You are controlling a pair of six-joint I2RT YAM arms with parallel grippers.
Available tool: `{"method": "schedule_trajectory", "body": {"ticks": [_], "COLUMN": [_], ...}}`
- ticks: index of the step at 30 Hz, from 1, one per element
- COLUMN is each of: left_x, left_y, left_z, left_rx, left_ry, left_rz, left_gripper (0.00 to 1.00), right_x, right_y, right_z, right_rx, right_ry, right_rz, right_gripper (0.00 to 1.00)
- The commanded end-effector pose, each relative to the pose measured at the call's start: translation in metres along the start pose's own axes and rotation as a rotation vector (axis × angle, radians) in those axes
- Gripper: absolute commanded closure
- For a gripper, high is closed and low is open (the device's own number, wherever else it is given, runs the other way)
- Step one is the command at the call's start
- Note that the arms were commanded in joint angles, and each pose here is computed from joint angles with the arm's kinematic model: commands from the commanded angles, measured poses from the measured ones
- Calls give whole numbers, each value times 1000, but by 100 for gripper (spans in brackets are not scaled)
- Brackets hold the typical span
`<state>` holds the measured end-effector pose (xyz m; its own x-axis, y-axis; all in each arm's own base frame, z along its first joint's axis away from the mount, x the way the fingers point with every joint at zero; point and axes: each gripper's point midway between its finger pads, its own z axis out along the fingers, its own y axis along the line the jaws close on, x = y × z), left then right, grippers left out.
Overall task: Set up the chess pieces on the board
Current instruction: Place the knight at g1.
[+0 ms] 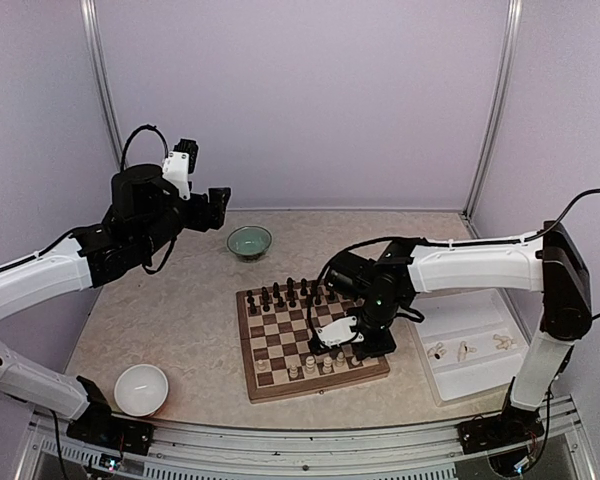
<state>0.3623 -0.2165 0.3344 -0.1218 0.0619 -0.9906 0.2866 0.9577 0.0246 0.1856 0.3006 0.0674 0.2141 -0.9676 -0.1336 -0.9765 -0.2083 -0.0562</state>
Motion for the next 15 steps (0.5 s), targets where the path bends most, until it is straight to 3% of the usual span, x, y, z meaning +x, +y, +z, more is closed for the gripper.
{"method": "schedule_trajectory", "body": {"ticks": [1,15], "left_x": [-12,-4], "left_y": [-1,-6], "left_z": [1,8], "left_rx": [4,16], "left_ry": [-16,13], "left_rz": [-13,-7], "left_gripper": [11,12], "right_x": [-12,-13], "right_y": [5,1], "right_z": [3,5], "right_rx": [-23,9], "right_ry": [-12,-9], "right_rz": [-16,-12], "right_gripper": [100,80]}}
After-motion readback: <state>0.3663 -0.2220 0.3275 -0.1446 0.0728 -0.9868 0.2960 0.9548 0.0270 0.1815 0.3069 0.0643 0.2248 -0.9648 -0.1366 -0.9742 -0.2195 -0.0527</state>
